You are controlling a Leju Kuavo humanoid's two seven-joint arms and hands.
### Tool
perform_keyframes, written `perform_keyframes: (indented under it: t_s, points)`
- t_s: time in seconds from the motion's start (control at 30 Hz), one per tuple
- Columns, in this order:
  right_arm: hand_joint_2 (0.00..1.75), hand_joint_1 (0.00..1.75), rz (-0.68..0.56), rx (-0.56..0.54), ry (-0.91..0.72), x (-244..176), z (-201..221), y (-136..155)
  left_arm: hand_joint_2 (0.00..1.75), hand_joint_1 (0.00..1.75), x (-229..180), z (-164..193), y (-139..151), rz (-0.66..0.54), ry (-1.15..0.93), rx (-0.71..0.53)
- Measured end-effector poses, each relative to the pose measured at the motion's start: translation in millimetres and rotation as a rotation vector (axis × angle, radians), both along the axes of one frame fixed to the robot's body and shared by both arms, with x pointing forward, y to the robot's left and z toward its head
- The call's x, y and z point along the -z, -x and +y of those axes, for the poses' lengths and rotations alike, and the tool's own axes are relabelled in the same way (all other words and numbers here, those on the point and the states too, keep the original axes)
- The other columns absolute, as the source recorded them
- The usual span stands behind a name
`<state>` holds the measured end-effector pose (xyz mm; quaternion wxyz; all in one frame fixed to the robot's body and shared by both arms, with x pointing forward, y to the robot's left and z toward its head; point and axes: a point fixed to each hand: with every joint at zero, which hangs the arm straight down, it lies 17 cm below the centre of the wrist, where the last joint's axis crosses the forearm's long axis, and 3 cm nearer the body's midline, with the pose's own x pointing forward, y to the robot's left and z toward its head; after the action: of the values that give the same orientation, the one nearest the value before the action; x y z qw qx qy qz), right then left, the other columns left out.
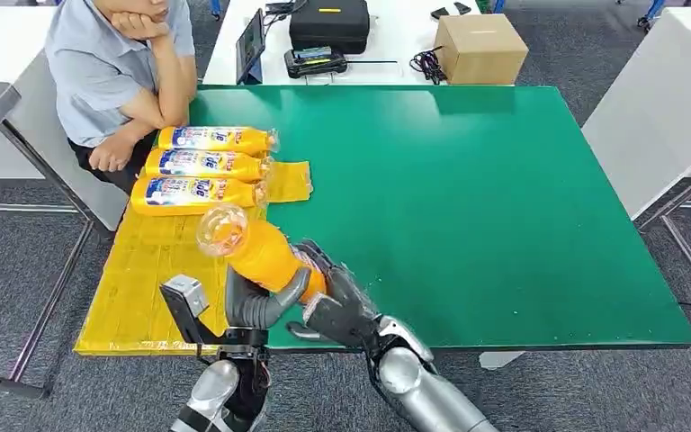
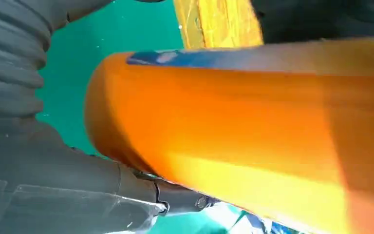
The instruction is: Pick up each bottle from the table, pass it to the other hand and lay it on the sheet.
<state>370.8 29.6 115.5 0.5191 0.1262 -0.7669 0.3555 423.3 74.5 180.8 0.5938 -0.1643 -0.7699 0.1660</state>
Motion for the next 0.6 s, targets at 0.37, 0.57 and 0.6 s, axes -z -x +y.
perform_keyframes:
  t_s: [0.37, 0.57, 0.6]
  points:
    - [1.75, 0.00, 0.023, 0.123, -0.020, 23.9, -35.2, 35.5, 1.75, 1.75, -13.0, 42.9, 4.7, -0.070, -0.219, -0.226]
    - [1.75, 0.00, 0.047, 0.241, -0.018, 39.2, -76.4, 39.6, 1.75, 1.75, -15.2, 65.4, 6.4, -0.136, -0.573, -0.363]
    - [1.75, 0.00, 0.047, 0.241, -0.018, 39.2, -76.4, 39.6, 1.75, 1.75, -15.2, 65.4, 6.4, -0.136, -0.573, -0.363]
